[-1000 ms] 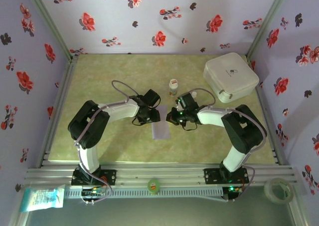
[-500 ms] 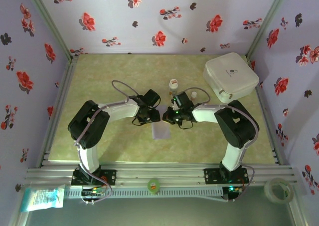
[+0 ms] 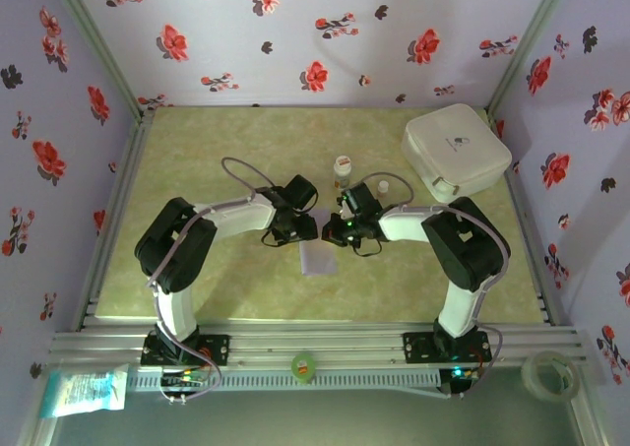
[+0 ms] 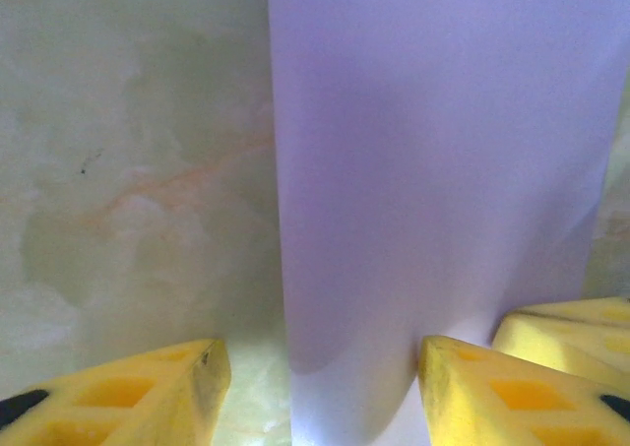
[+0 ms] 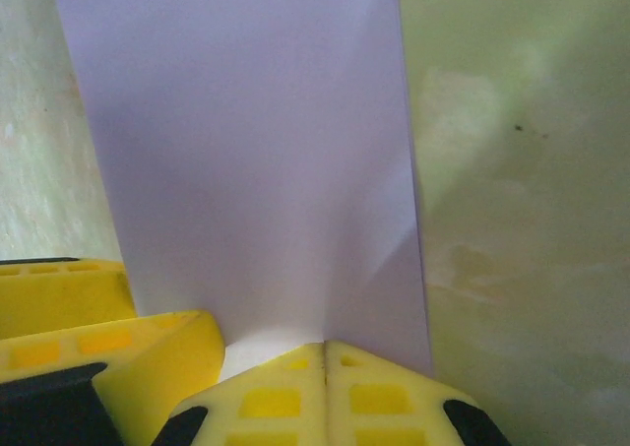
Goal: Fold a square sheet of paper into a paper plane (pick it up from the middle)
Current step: Hold the square sheet of paper at the center of the table, then first fold the square sheet of paper in half at the center of the table.
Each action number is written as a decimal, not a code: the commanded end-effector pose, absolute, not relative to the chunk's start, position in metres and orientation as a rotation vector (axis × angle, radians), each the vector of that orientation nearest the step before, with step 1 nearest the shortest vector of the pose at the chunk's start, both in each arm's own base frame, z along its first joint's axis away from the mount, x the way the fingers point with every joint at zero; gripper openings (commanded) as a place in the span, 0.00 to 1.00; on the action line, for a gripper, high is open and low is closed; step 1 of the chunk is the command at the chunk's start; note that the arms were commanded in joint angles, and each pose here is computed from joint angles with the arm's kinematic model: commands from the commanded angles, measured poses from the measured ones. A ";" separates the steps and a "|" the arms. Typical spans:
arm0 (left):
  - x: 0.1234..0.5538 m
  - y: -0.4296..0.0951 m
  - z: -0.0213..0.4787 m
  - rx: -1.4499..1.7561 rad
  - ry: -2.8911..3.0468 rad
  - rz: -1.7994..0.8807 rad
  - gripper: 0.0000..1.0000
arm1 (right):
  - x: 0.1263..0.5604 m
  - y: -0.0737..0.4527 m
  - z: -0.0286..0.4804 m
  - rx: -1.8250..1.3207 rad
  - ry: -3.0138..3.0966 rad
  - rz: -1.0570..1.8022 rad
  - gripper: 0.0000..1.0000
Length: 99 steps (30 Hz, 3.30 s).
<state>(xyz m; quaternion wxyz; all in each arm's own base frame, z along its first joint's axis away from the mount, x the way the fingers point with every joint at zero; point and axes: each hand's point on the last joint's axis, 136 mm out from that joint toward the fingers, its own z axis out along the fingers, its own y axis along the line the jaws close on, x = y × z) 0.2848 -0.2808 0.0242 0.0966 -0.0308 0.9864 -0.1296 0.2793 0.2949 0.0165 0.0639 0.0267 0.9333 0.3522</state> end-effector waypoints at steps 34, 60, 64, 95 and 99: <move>0.270 -0.296 0.021 -0.067 2.787 -1.006 0.00 | 0.268 0.263 -0.013 0.136 2.966 0.795 0.00; 0.256 -0.308 0.054 -0.185 2.701 -1.321 0.00 | 0.263 0.255 -0.016 0.156 2.967 0.743 0.00; 0.249 -0.305 0.036 -0.210 2.751 -1.294 0.00 | 0.263 0.255 -0.016 0.156 2.966 0.743 0.00; 0.234 -0.319 0.038 -0.113 2.800 -1.296 0.00 | 0.263 0.255 -0.019 0.168 2.971 0.735 0.00; 0.220 -0.309 0.014 -0.135 2.864 -1.245 0.00 | 0.260 0.252 -0.021 0.169 2.977 0.723 0.00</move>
